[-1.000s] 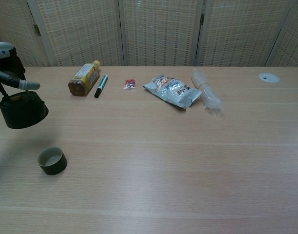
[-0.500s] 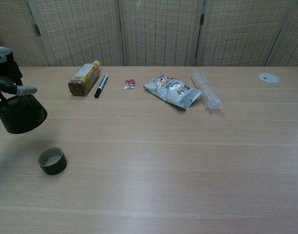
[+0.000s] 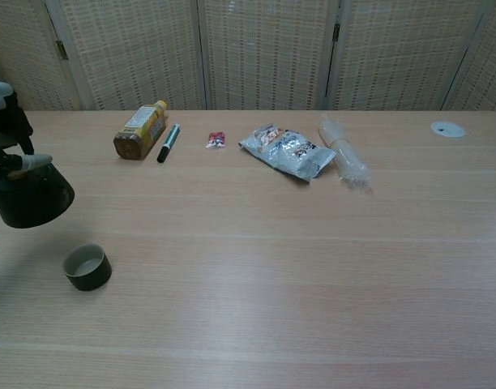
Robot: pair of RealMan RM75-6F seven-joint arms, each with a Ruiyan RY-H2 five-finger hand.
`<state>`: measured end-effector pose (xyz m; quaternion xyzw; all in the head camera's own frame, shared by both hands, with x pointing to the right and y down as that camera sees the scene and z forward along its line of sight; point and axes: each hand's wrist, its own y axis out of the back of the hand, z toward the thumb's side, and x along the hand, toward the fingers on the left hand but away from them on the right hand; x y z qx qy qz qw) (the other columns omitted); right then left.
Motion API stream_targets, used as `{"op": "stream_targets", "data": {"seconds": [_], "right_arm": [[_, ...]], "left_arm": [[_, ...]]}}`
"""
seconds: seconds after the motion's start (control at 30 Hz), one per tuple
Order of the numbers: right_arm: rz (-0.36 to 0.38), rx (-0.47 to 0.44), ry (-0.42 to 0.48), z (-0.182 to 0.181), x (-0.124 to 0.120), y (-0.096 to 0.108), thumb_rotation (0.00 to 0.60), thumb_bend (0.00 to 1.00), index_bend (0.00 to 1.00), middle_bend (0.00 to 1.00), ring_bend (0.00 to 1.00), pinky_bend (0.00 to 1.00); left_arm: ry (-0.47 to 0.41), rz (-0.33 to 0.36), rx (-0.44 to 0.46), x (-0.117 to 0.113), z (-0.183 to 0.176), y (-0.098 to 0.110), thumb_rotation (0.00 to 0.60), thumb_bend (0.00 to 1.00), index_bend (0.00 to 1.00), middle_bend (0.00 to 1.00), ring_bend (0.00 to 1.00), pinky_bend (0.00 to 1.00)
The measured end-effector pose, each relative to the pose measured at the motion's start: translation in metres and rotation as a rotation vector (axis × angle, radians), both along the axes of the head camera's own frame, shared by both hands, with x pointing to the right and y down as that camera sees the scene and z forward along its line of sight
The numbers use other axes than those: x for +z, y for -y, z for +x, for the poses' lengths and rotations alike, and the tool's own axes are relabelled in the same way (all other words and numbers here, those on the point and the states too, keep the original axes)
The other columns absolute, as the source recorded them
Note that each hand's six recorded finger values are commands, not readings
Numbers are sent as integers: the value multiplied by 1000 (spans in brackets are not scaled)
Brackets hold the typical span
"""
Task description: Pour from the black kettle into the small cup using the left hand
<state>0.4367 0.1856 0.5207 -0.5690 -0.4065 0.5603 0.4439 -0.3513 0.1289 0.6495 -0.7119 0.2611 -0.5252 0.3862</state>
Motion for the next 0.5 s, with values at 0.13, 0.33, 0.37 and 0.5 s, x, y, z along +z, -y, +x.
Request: {"op": "stream_targets", "data": {"seconds": [0.13, 0.33, 0.37, 0.5], "right_arm": [[-5, -4, 5, -2, 1, -1, 600, 375, 213, 275, 331, 64], [-14, -6, 12, -3, 3, -2, 600, 376, 213, 275, 332, 65], [-15, -6, 12, -3, 3, -3, 600, 376, 213, 275, 332, 65], [-19, -8, 14, -4, 4, -3, 600, 377, 214, 275, 334, 64]], "left_arm": [[2, 7, 11, -2, 1, -4, 436, 366, 995, 1000, 942, 591], [3, 10, 22, -5, 3, -9, 437, 369, 994, 1000, 942, 591], [5, 11, 25, -6, 4, -10, 438, 370, 995, 1000, 942, 591], [12, 12, 35, -6, 6, -14, 438, 392, 994, 1000, 943, 591]]}}
